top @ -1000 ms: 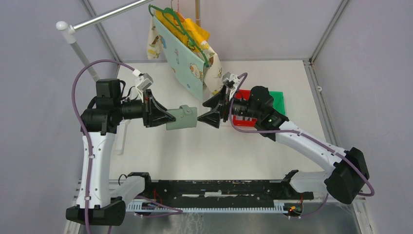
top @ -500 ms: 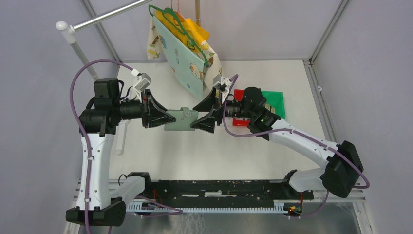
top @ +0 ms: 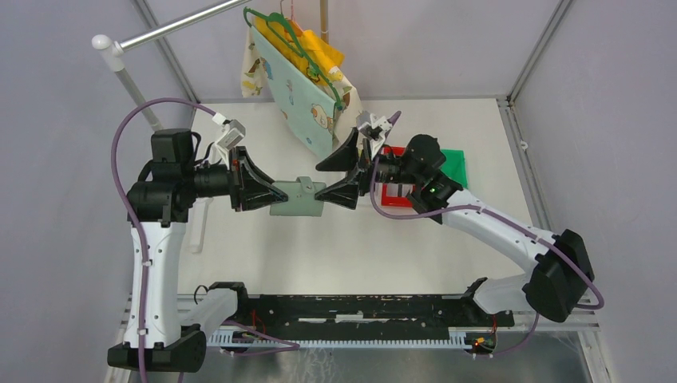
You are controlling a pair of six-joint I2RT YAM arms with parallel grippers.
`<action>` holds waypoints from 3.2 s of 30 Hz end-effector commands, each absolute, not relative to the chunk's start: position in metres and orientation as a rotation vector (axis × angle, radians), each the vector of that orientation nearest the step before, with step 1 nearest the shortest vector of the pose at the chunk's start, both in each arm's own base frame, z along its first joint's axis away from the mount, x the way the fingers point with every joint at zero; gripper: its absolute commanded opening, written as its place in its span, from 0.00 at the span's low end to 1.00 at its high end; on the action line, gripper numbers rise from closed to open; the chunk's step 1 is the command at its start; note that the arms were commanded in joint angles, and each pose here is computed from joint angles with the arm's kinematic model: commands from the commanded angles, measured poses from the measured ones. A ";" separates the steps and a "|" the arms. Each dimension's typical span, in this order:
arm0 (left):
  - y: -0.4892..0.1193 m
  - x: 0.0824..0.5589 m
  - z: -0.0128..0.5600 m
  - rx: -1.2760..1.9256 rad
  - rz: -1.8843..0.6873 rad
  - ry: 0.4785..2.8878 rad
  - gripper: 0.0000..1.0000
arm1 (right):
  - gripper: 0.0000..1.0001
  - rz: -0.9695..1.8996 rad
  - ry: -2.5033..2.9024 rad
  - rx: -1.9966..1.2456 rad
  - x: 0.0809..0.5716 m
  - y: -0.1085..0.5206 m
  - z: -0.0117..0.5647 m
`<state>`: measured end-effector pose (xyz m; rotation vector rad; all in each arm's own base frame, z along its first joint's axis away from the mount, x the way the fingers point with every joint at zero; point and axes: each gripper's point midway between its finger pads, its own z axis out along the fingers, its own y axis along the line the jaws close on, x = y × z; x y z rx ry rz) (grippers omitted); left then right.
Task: Take the credit cards out of the card holder
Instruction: Open the card holder at the center of the board.
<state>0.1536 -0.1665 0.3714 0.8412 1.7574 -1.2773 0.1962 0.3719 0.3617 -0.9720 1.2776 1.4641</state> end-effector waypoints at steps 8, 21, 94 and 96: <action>-0.173 0.136 0.408 0.888 -1.356 1.647 0.02 | 0.90 1.631 1.040 -1.026 0.163 0.391 0.414; -0.173 0.129 0.400 0.894 -1.383 1.642 0.02 | 0.57 1.751 0.971 -1.025 0.156 0.404 0.433; -0.173 0.142 0.400 0.764 -1.281 1.577 0.02 | 0.98 1.450 1.236 -1.055 0.171 0.359 0.415; -0.174 0.138 0.403 0.783 -1.309 1.573 0.02 | 0.98 1.433 1.264 -1.053 0.171 0.354 0.402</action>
